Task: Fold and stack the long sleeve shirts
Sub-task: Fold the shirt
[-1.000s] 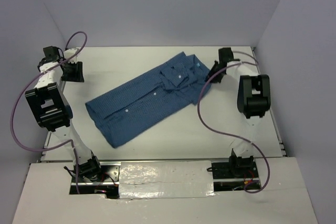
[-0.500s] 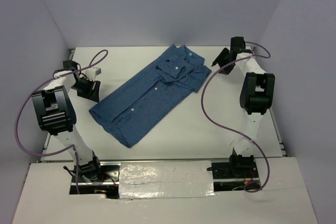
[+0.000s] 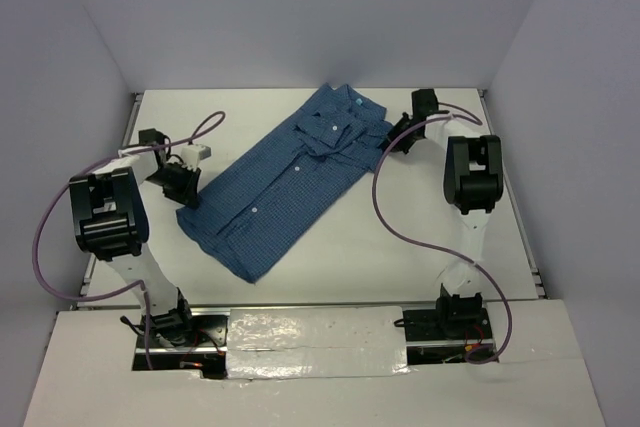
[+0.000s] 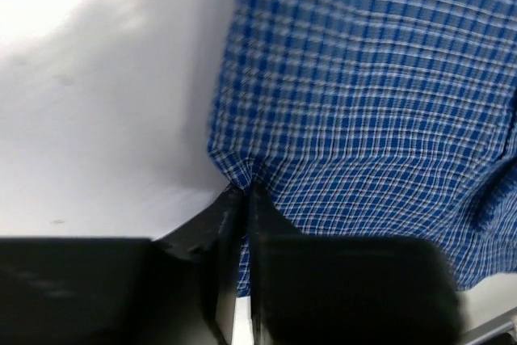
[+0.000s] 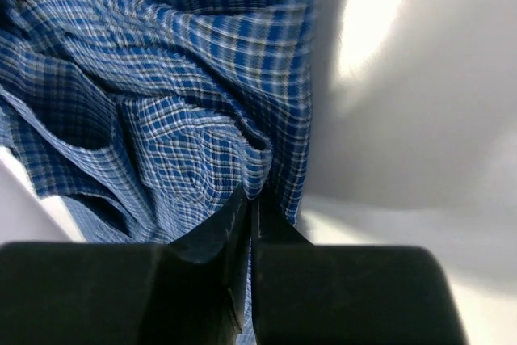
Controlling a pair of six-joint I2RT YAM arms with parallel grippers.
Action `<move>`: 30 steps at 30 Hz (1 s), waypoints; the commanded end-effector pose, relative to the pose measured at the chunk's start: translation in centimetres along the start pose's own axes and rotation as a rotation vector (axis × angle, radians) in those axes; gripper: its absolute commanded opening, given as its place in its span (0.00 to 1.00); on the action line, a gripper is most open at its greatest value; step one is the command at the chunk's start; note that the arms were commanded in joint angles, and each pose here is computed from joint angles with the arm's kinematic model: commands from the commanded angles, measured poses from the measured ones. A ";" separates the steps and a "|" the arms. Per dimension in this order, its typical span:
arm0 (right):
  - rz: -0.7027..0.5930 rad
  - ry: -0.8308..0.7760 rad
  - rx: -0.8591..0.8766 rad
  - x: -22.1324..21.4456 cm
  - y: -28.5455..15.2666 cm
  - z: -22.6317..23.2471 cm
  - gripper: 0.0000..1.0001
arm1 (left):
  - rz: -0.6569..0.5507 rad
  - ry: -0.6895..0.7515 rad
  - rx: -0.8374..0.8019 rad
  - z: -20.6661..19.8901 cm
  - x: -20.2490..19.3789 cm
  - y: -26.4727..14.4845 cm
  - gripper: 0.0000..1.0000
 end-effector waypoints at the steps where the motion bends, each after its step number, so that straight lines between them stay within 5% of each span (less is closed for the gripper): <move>1: -0.056 -0.012 0.039 3.8 1.1 1.8 0.00 | 0.062 0.104 -0.086 -2.9 -2.3 1.1 0.12; 6: -0.086 -0.061 0.132 7.9 3.2 4.8 0.00 | 0.145 0.339 -0.154 -7.8 -5.3 2.8 0.00; 11: -0.130 -0.066 0.222 10.2 4.0 6.8 0.49 | 0.255 0.575 -0.323 -14.5 -9.0 3.8 0.00; 14: -0.177 -0.087 0.194 11.4 2.9 6.4 0.70 | 0.259 0.639 -0.399 -17.1 -9.6 3.4 0.05; 21: -0.269 -0.150 0.037 13.2 -6.1 2.2 0.79 | 0.256 0.715 -0.456 -18.4 -11.3 -0.1 0.29; 26: -0.242 -0.221 -0.053 7.2 -11.4 1.4 0.82 | 0.101 0.802 -0.346 -18.5 -8.2 -3.2 0.36; 30: -0.182 -0.247 -0.005 -4.8 -14.6 0.6 0.88 | -0.103 0.899 -0.232 -18.6 -3.3 -7.2 0.39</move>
Point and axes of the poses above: each gripper's point midway between its finger pads, its own y axis out along the fingers, its own z axis along the line the jaws close on, x = y × z, the point moved 1 cm from there along -y, back along the fingers, and after that the axes turned 12 degrees about -y, right-handed, at the moved point
